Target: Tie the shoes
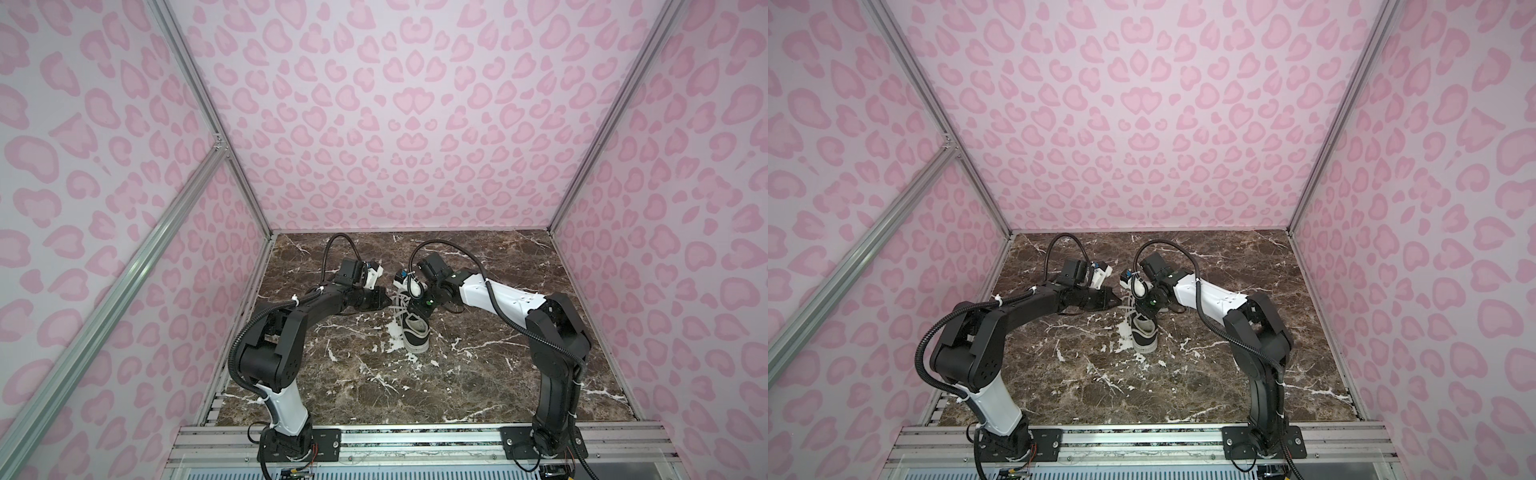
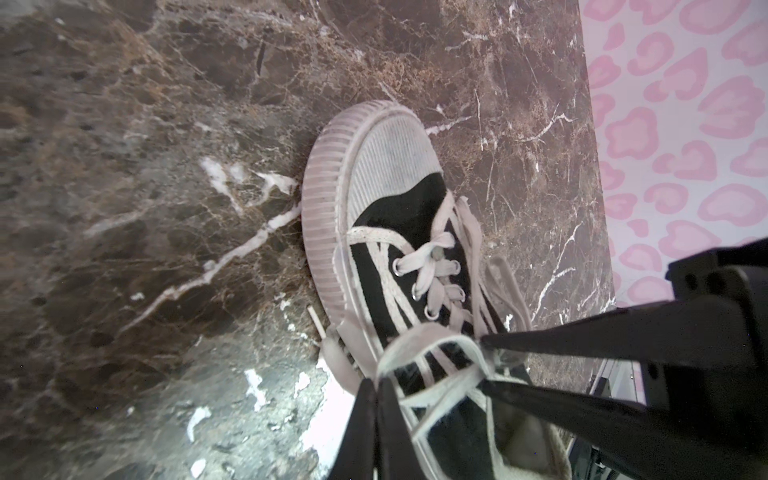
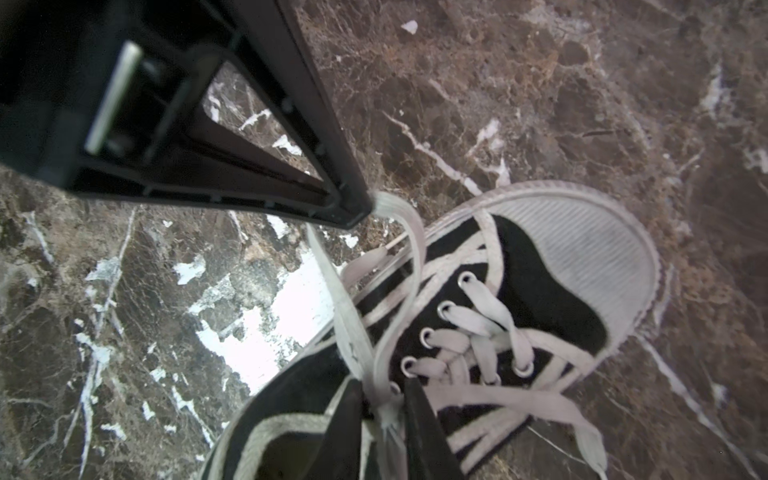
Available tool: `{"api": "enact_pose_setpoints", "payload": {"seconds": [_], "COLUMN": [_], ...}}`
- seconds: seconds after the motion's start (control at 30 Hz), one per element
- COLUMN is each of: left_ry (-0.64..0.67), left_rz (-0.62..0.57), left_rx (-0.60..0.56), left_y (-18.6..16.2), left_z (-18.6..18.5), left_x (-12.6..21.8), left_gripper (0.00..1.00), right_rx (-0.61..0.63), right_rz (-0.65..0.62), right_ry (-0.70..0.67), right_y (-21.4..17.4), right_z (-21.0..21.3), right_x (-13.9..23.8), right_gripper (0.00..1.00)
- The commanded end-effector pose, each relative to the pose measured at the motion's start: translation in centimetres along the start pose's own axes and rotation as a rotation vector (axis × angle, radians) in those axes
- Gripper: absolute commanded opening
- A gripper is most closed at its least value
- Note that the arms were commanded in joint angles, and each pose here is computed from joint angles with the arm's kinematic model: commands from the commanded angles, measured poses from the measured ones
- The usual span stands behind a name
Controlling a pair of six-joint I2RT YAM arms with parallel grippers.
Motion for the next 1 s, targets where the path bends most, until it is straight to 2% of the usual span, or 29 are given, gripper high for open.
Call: {"api": "enact_pose_setpoints", "payload": {"seconds": [0.0,0.23,0.3,0.43,0.7,0.97], "left_ry": [0.021,0.03,0.031,0.021,0.037,0.114], "left_rz": [0.004,0.009,0.007,0.011,0.011,0.073], "left_rx": [-0.036,-0.051,-0.058,-0.059,-0.071,-0.135], "left_y": [0.3,0.5,0.6,0.7,0.8,0.6], "left_z": [-0.1,-0.2,-0.2,-0.4,-0.5,-0.2], "left_x": [0.4,0.5,0.5,0.4,0.8,1.0], "left_gripper": [0.07,0.06,0.06,0.06,0.04,0.04], "right_rx": [0.007,0.008,0.002,0.006,-0.014,-0.029], "right_rz": [0.041,0.054,0.056,-0.003,0.042,0.07], "right_ry": [-0.027,-0.04,-0.038,0.02,-0.01,-0.027], "right_y": [-0.8,-0.9,-0.7,0.1,-0.7,-1.5], "right_z": [-0.4,-0.7,-0.7,0.2,-0.8,-1.5], "right_x": [-0.5,-0.9,-0.9,-0.7,-1.7,-1.8], "right_gripper": [0.21,0.2,0.25,0.27,0.17,0.15]}}
Point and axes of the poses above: each gripper's point midway between its finger pads, its own x axis back along the fingers, its own z axis along the line the jaws close on, y = z × x, the point moved 5 cm from there along x, back along the fingers, and after that the axes turned 5 degrees about -x, right-handed, at the moved point
